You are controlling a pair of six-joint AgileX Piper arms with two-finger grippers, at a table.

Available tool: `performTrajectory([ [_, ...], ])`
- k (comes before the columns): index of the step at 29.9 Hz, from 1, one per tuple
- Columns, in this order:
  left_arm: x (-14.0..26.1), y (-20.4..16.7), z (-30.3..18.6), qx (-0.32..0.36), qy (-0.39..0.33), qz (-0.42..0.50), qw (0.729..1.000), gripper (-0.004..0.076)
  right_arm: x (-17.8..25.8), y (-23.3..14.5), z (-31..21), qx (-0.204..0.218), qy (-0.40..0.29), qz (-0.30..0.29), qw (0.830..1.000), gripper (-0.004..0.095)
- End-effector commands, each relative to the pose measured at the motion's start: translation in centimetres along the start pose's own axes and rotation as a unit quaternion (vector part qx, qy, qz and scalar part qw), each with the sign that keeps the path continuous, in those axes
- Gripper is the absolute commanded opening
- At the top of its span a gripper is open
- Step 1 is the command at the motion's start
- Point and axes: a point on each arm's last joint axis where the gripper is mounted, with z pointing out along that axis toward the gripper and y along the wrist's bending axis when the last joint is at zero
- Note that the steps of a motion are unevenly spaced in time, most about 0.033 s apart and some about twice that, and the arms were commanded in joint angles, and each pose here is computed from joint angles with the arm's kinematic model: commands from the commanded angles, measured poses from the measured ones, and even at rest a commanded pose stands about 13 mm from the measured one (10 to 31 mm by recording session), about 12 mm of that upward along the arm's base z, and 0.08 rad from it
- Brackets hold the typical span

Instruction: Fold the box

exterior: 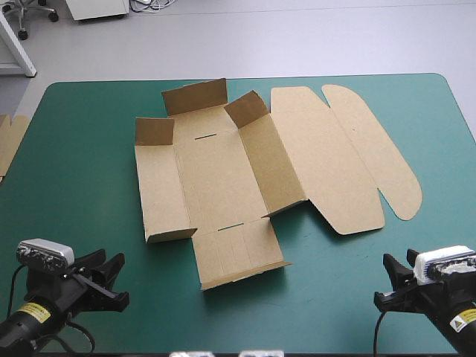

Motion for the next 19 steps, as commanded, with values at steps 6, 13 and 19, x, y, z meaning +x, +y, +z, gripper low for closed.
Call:
performTrajectory([
  [6, -4.6, -0.2, 1.8, 0.037, -0.038, -0.020, 0.998, 0.0275, -5.3, -0.6, 1.2, 0.010, -0.024, 0.007, 1.000, 0.0414],
  [13, -8.4, -0.2, 4.3, 0.076, -0.008, -0.052, 0.996, 0.0275, -8.9, -0.8, 2.5, -0.001, -0.018, 0.020, 1.000, 0.0414],
  [19, -11.8, -0.1, 7.4, 0.122, 0.006, -0.083, 0.989, 0.0293, -11.6, -1.1, 3.2, 0.000, -0.018, 0.014, 1.000, 0.0414],
])
